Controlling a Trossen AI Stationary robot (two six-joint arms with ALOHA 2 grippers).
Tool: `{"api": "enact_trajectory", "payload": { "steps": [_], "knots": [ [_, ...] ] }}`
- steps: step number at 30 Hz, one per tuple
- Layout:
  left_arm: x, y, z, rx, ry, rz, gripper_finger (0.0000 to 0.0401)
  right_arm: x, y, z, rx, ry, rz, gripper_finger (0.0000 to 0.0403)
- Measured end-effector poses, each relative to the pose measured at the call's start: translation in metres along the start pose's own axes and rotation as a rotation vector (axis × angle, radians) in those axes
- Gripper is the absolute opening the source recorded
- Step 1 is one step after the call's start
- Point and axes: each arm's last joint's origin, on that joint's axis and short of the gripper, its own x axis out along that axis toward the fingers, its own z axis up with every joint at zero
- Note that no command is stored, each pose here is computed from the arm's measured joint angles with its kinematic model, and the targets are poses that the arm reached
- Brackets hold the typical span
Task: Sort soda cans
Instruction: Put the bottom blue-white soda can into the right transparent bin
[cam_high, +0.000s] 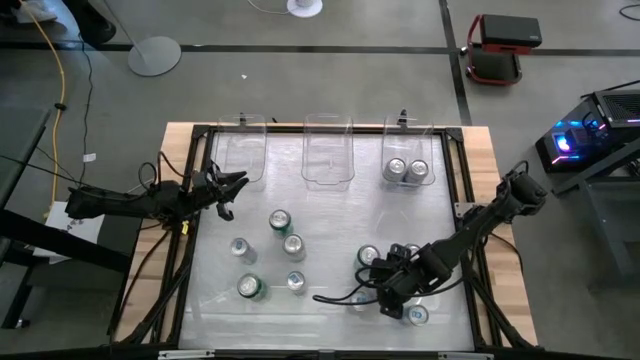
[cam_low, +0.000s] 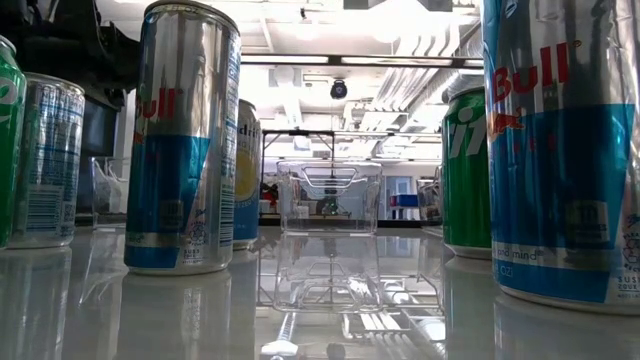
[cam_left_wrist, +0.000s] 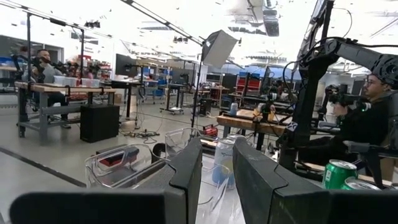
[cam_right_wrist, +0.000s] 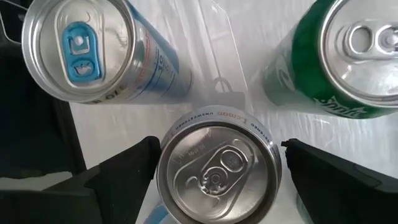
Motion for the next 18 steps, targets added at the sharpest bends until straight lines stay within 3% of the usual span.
{"api": "enact_trajectory", "payload": {
  "steps": [18],
  "knots": [
    [0.0000, 0.0001, 0.0000, 0.000, 0.000, 0.002, 0.0078, 0.0002, -0.0032, 0.0040, 0.060, 0.084, 0.068, 0.0346]
  ]
}}
